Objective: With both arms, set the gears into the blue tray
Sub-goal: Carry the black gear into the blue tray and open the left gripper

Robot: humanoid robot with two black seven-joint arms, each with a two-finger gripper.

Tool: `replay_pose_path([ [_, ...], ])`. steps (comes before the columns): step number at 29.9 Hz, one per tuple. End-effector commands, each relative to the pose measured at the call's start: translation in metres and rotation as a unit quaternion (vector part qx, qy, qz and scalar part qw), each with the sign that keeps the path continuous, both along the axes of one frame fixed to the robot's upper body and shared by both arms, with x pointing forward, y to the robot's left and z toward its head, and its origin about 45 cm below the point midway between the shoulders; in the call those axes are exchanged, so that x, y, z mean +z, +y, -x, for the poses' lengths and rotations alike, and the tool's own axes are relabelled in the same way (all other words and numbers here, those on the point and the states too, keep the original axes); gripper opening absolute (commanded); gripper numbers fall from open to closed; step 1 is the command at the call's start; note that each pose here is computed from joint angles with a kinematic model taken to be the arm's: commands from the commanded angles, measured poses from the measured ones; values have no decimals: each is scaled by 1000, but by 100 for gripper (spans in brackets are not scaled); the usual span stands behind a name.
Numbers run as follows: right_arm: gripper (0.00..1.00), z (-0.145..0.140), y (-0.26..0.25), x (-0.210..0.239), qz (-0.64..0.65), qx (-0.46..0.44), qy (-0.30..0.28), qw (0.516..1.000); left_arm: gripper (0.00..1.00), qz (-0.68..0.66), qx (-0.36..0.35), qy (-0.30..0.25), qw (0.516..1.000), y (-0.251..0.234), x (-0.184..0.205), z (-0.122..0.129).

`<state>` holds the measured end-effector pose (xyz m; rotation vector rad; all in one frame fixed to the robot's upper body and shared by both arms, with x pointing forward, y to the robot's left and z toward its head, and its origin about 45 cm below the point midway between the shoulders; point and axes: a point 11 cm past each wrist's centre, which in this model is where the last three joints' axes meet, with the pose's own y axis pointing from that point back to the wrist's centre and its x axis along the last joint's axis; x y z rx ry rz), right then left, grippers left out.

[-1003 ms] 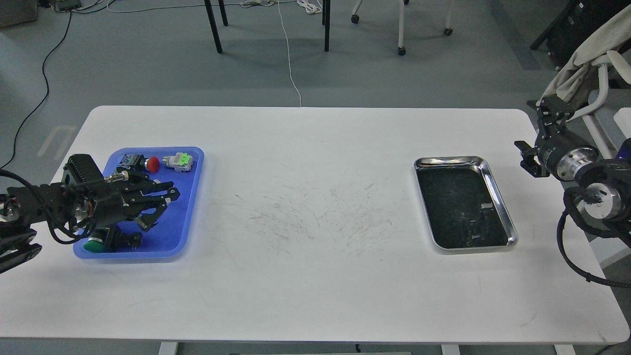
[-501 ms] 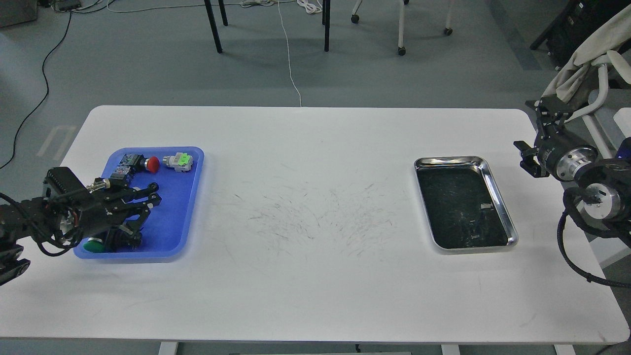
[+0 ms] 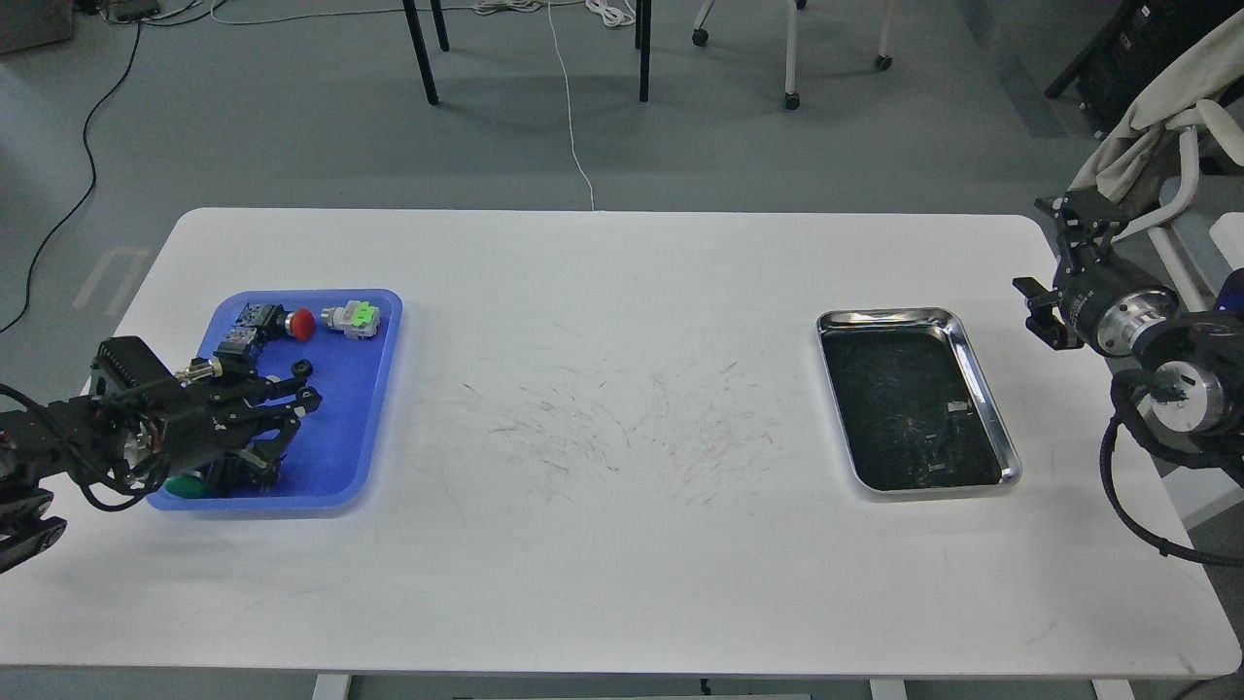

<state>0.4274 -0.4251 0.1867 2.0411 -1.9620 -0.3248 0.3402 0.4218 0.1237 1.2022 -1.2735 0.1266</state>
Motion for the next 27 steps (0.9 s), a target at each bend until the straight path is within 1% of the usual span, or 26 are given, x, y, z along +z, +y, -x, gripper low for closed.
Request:
replay_pose_path([
  [1,96,0,1,0,0,0,0,1000,18,1,1,0,1000,0,0,0],
  [16,96,-1,1,0,0,1,-1,1000,25,-3,6,4,1000,5,-2,4],
  [18,96,0,1,0,0,1,0,1000,27,-4,7,4,1000,6,-2,4],
  [27,97,0,1,0,0,1,0,1000,31,0,17,1,1000,9,-1,3],
])
